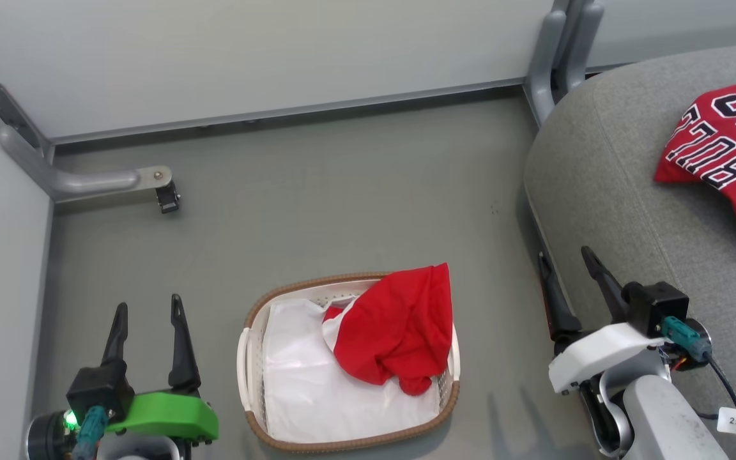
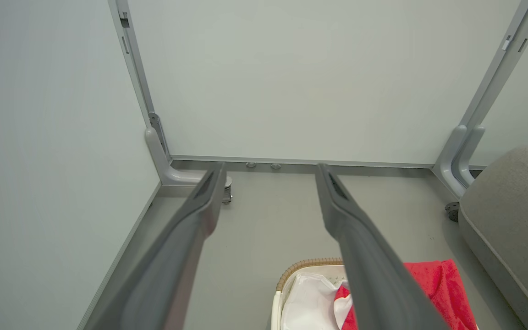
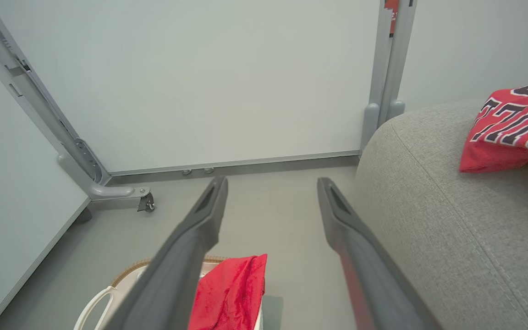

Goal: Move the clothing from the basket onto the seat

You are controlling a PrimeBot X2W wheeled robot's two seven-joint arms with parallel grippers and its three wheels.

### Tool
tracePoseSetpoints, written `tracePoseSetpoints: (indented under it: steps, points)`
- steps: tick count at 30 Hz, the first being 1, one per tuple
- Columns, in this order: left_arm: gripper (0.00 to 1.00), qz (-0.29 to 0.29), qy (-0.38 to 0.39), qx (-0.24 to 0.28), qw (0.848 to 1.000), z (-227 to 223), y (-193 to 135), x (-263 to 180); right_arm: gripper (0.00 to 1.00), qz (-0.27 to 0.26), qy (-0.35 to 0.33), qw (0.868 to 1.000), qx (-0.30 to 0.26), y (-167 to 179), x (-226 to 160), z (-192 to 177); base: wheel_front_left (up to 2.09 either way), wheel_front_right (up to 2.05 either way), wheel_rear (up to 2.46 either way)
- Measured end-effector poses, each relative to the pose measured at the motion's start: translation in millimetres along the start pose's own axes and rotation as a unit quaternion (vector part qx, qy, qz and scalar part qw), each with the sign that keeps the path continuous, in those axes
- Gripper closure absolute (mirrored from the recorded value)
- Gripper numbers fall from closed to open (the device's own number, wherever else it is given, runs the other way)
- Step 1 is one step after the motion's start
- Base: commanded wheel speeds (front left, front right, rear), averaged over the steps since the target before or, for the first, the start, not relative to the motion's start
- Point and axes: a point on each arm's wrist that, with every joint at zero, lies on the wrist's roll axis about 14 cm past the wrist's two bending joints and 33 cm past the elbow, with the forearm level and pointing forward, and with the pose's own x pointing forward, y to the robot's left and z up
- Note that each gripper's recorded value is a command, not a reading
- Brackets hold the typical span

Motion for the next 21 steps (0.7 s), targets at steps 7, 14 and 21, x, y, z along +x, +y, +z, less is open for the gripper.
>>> tracePoseSetpoints:
  steps: [7, 14, 21]
  points:
    - [0.00, 0.006, -0.003, -0.020, 1.000, 3, 4, -19, 0.00, 0.019, -0.003, 1.000, -0.006, 15, -7, 3, 0.00, 0.00, 0.00]
    - [0.00, -0.021, 0.018, -0.025, 0.999, -10, -12, -17, 0.00, 0.019, -0.004, 1.000, -0.011, 14, -5, 3, 0.00, 0.00, 0.00]
    - [0.00, -0.091, 0.079, -0.042, 0.992, -49, -55, 2, 0.00, 0.034, -0.040, 0.998, -0.036, 13, 21, 28, 0.00, 0.00, 0.00]
